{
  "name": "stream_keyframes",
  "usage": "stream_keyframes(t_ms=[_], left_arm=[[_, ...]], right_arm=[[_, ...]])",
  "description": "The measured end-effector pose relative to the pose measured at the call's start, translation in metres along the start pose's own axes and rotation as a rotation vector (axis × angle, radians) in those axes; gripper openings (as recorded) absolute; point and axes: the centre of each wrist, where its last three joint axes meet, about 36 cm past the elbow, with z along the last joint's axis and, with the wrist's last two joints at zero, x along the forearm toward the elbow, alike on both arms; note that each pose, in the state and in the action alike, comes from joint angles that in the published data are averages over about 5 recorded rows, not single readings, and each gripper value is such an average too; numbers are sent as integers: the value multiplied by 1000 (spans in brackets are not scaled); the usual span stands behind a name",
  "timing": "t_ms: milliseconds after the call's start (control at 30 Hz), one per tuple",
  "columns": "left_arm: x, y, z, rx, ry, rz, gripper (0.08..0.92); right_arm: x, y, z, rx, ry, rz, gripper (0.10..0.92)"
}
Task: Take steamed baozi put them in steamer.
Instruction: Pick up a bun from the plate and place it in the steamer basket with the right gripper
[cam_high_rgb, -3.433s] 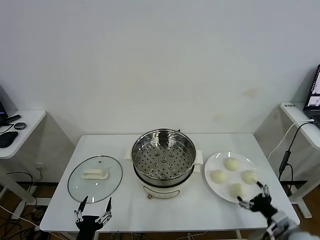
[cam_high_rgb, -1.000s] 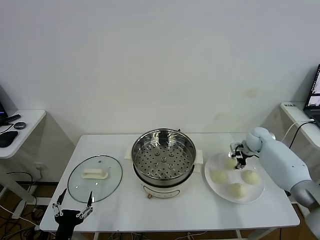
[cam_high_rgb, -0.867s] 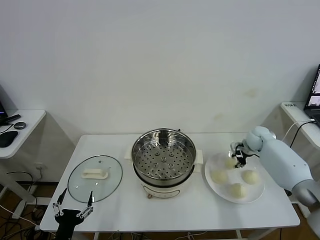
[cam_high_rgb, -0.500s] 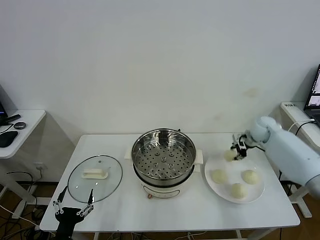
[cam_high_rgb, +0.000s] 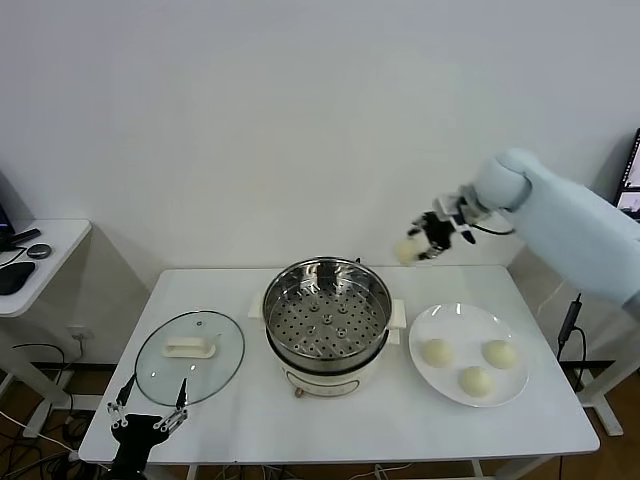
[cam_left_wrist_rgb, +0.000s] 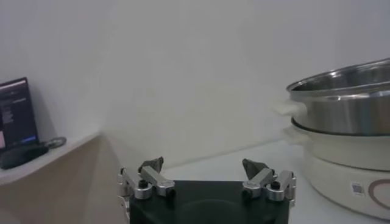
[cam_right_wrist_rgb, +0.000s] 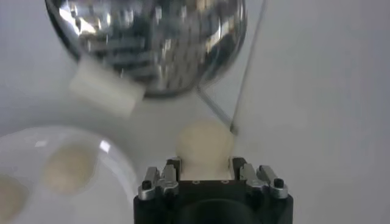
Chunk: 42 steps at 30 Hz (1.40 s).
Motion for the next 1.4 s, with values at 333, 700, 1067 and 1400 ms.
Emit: stream_keyframes(t_ms=[333, 700, 1067, 1400], left_arm=[[-1, 6, -4, 13, -2, -22, 823], [-3, 9, -1, 19, 4, -38, 823], [-5, 9, 2, 20, 11, -42, 823], [-6, 9, 4, 21, 16, -43, 823]], right_arm=[[-62, -50, -84, 346, -91, -119, 518], [-117, -64, -125, 666, -82, -215, 520], [-144, -63, -126, 824, -37, -262, 526], [-159, -64, -122, 881, -30, -248, 608]])
